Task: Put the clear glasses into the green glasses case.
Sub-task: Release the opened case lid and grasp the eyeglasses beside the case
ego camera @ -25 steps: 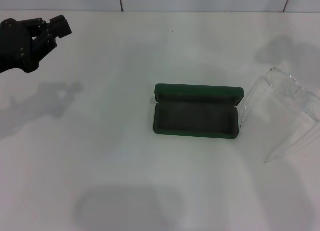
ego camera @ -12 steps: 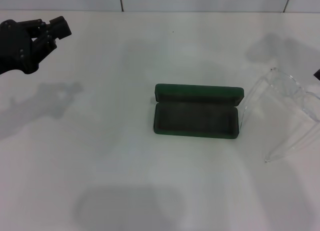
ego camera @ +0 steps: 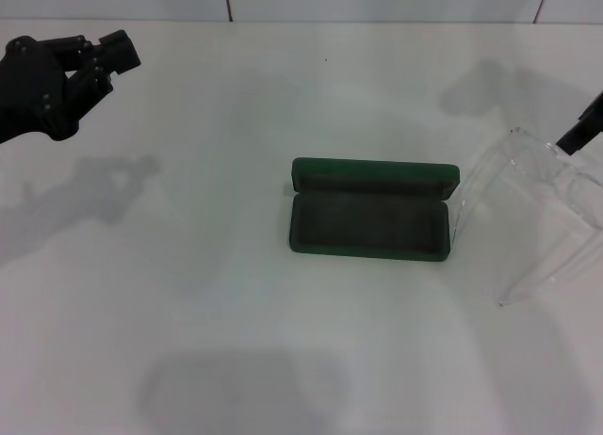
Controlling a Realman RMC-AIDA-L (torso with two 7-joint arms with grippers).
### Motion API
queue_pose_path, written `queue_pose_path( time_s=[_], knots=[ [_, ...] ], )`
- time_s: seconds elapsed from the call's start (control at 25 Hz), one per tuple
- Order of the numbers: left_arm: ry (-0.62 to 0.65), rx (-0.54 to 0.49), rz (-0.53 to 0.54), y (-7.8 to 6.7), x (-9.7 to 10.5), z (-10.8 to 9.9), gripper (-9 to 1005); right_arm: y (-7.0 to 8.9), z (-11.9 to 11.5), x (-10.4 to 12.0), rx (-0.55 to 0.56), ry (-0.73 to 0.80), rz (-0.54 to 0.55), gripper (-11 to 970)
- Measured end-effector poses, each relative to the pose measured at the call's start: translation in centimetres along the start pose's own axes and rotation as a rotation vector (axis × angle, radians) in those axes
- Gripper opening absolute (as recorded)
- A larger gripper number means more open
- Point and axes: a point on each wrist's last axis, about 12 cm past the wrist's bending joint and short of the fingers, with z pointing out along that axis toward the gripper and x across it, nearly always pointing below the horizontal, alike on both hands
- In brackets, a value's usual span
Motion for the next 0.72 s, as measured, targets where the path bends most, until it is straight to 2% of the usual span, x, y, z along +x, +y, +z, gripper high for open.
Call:
queue_pose_path(
  time_s=[0.4,0.72],
  knots=[
    [0.0,-0.004,0.009,-0.2,0.3,-0.2,69,0.9,2.3,-0.3,-0.031,0.069,-0.003,496],
    [0.001,-0.007,0.014,-0.3,0.4,-0.3,69,0.6,3.2,0.5,-0.011,0.08,0.022,493]
  ],
)
